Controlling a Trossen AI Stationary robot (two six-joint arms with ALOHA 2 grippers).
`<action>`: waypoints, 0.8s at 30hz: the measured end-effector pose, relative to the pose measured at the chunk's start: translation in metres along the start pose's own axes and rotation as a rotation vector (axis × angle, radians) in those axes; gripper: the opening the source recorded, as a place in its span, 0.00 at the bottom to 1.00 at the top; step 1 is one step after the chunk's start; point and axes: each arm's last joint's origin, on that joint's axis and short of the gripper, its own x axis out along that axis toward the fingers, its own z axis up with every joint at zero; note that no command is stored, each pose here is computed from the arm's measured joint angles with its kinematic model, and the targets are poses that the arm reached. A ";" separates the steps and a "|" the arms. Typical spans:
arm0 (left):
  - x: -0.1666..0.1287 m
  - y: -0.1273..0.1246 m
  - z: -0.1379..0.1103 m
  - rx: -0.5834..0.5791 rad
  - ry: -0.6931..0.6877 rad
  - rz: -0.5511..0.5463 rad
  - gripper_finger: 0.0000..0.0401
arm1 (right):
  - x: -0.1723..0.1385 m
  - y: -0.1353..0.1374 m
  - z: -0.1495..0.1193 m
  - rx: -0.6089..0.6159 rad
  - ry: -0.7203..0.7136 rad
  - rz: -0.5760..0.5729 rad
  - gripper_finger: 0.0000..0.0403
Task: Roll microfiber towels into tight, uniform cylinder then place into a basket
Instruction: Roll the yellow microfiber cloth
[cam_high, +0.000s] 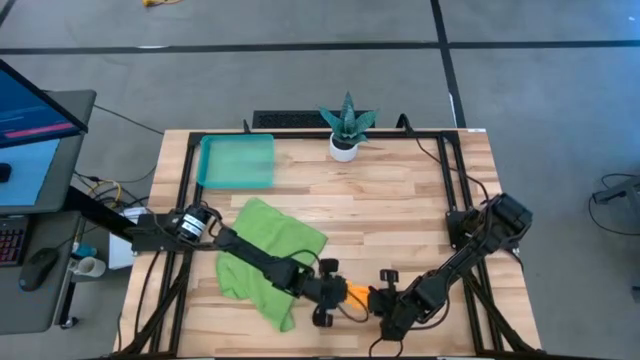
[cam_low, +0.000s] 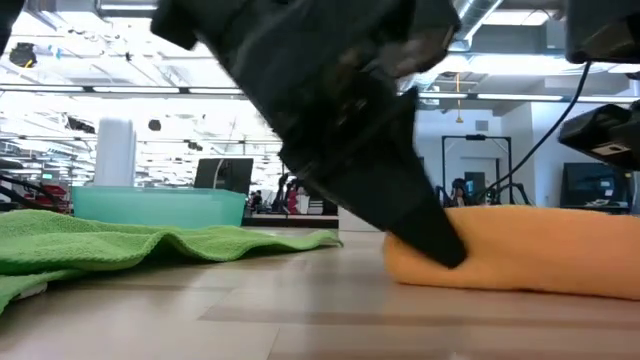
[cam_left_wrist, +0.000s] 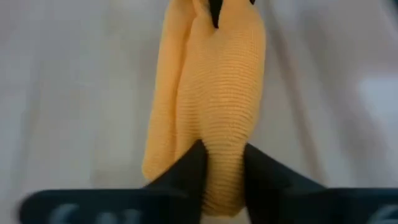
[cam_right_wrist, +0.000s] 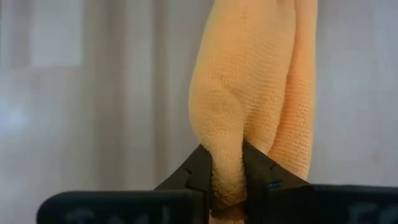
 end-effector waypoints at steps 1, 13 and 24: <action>0.001 0.001 0.001 -0.035 0.008 -0.043 0.10 | -0.004 0.000 0.001 0.004 0.005 0.025 0.16; 0.003 0.008 0.003 -0.360 0.165 -0.384 0.07 | -0.006 -0.012 0.023 0.233 0.110 0.381 0.14; 0.003 0.009 0.002 -0.414 0.184 -0.385 0.14 | 0.001 -0.031 0.026 0.439 0.156 0.339 0.14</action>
